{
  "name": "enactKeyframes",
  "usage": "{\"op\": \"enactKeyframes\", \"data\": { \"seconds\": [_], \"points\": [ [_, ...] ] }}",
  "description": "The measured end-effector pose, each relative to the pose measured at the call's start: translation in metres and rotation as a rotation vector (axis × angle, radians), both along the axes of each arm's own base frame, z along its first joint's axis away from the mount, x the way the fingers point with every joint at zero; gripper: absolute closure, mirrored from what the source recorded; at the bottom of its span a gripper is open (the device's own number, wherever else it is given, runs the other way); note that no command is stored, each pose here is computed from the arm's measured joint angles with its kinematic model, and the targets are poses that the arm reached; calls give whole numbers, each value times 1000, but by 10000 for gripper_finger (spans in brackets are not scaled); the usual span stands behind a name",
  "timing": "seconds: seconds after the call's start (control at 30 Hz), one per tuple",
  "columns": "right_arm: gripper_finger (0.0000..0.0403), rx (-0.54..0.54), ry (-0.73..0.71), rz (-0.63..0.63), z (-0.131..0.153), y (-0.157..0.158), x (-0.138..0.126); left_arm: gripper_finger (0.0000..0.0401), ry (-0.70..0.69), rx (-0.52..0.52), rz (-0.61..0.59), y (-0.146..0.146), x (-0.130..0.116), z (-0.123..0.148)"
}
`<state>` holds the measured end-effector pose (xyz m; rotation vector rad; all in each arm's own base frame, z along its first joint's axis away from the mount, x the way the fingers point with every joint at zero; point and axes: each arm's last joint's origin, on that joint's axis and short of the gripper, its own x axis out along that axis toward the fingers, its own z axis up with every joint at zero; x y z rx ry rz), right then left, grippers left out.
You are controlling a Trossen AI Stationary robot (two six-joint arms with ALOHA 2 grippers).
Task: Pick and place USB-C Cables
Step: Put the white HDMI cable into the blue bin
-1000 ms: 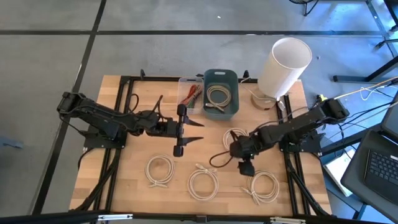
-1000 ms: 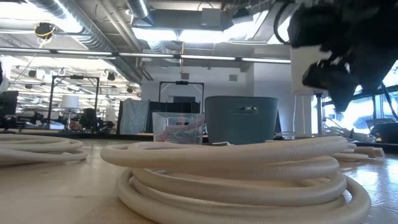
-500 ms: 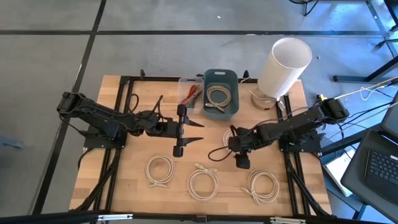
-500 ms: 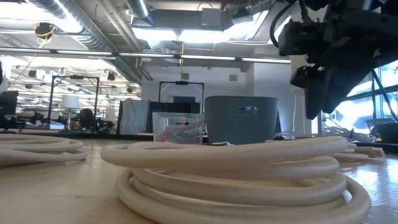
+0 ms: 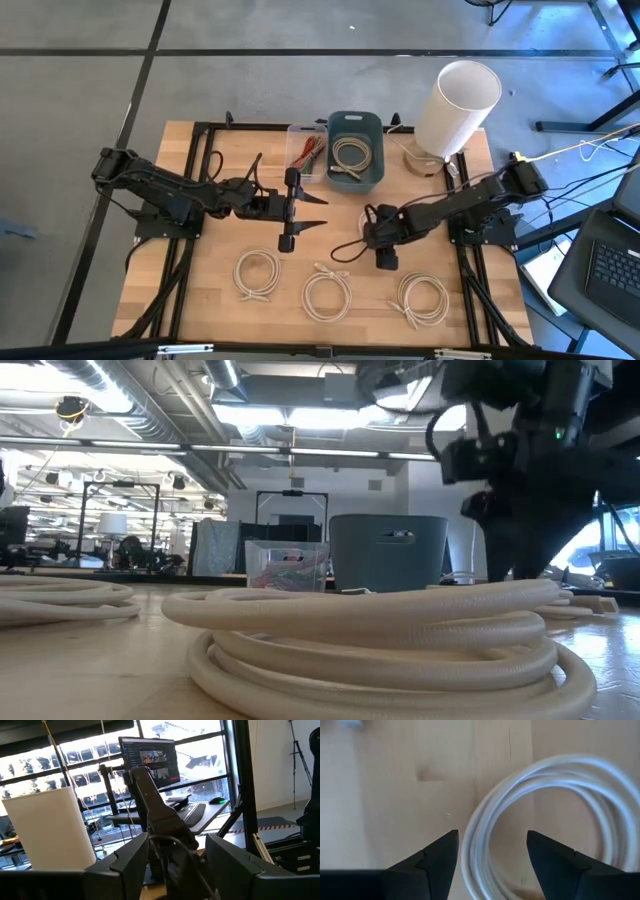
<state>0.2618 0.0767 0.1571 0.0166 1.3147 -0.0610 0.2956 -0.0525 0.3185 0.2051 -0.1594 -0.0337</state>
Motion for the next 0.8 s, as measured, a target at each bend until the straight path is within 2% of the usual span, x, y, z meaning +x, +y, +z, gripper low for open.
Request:
{"op": "enactKeyframes", "data": {
  "seconds": [0.23, 0.3, 0.4, 0.53, 0.57, 0.67, 0.8],
  "points": [
    [167, -23, 86, 7, -25, 2, 5, 210, 0, -7, -1, 0, 0, 0],
    [179, -25, 101, 7, -28, 2, 6, 210, 0, -8, -1, 0, 0, 0],
    [229, -18, 103, 9, -29, 3, 6, 210, 0, -8, -1, 0, 0, 0],
    [355, -20, 103, 5, -21, 2, 4, 210, 0, -9, -1, 0, 0, 0],
    [374, -25, 109, 3, -18, 1, 2, 210, 0, -9, -1, 0, 0, 0],
    [377, -16, 112, -48, -6, 0, 0, 210, 1, -13, -2, 0, 0, 0],
    [386, -22, 183, -86, 11, 4, -14, 210, 2, -26, -4, 0, 0, 0]
  ]
}}
